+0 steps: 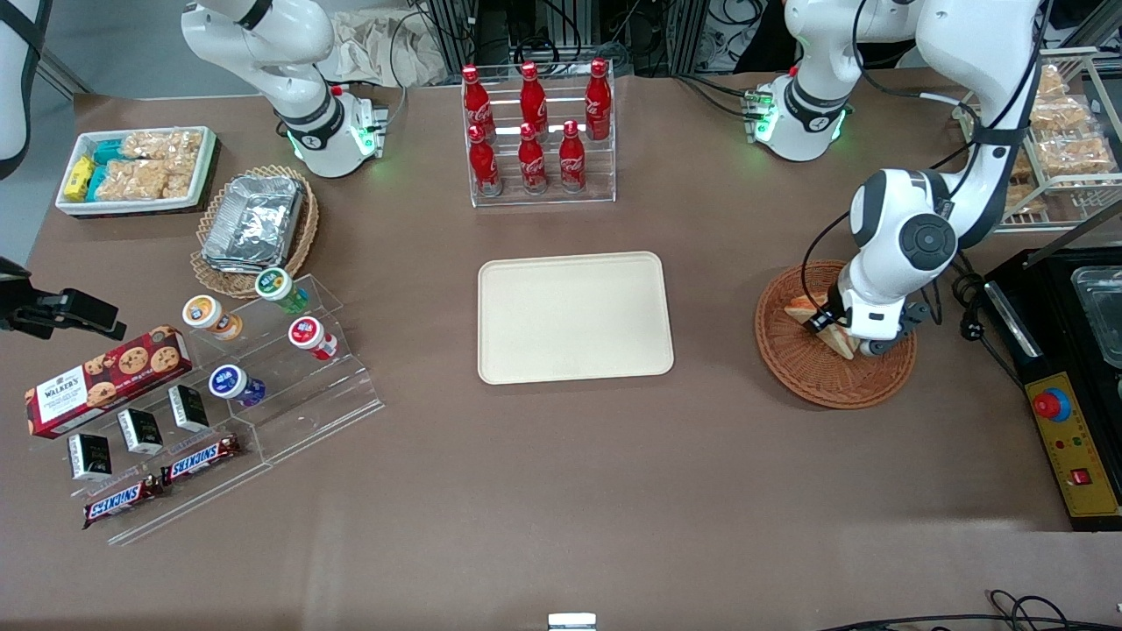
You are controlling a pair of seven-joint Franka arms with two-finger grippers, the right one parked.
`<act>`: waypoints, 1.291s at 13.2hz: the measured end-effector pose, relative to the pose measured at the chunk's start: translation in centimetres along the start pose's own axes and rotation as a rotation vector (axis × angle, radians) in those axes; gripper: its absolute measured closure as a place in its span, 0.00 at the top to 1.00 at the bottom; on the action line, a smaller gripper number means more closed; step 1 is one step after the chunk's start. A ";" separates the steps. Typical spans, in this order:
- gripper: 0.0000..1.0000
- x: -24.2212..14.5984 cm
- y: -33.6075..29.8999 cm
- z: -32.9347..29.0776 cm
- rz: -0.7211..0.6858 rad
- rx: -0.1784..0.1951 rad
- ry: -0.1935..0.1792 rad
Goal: Place sandwich from basket to tray
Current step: 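Close the left gripper on the sandwich and lift it up, then carry the sandwich with the left gripper over the cream tray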
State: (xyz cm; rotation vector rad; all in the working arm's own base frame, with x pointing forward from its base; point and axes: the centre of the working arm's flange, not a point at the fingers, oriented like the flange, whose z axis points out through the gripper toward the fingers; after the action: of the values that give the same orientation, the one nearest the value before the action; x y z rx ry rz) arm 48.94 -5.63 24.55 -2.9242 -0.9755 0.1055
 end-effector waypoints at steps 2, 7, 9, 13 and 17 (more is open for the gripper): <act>0.39 0.3 0.2 -1.5 0.001 -0.007 0.016; 0.34 0.9 4.1 -17.4 0.085 0.059 -0.003; 0.25 0.8 5.6 -24.3 0.167 0.046 0.004; 0.21 1.2 6.9 -29.3 0.319 0.013 -0.039; 0.21 -2.6 12.6 -25.1 0.463 0.035 -0.110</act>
State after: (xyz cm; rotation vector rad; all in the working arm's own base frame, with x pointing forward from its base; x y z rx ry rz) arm 56.47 -18.07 48.74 -3.0761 -0.2817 0.3003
